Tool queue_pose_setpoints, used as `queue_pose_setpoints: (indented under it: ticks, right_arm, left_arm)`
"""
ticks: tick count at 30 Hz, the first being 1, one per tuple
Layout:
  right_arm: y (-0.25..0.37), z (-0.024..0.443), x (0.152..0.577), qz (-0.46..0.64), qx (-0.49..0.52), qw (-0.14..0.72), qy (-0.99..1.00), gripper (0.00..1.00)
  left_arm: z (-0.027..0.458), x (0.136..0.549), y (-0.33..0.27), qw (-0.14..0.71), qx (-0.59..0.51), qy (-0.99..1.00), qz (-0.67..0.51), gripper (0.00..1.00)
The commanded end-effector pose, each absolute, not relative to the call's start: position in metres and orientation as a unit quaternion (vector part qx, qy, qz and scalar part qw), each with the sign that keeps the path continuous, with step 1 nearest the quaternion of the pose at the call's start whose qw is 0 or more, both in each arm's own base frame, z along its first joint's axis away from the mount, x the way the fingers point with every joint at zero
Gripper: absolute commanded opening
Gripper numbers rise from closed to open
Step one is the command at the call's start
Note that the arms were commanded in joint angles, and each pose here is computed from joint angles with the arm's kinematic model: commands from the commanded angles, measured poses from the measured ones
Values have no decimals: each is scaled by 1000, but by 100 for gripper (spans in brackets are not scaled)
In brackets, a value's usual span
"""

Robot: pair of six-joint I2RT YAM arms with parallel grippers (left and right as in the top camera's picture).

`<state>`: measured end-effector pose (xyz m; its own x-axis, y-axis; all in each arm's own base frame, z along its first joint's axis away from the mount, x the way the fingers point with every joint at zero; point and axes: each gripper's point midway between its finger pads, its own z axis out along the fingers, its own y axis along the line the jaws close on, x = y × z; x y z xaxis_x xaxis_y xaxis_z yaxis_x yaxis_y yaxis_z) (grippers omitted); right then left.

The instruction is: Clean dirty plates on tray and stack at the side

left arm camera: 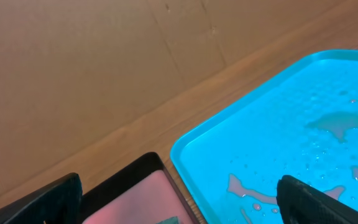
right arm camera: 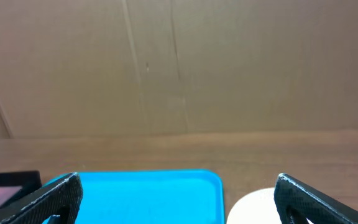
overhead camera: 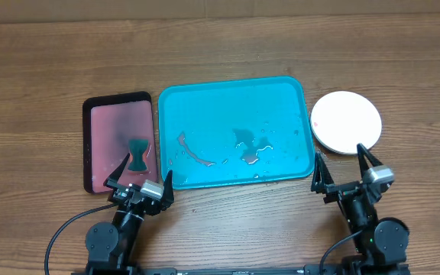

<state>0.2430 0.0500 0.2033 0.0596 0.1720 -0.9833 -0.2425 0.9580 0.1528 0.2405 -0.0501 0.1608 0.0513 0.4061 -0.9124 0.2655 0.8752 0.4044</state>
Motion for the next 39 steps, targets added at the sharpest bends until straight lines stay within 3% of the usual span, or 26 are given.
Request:
queue_pose_setpoints:
  ticks: [1, 9, 39]
  right_arm:
    - [51, 208, 239, 141, -36, 740, 657, 100]
    - [53, 170, 240, 140, -36, 685, 714, 100]
    - [52, 171, 241, 139, -35, 686, 713, 100]
  left_arm:
    - [161, 241, -48, 684, 247, 683, 64, 100]
    - [161, 241, -48, 684, 248, 683, 64, 100]
    - [161, 241, -48, 684, 248, 683, 64, 100]
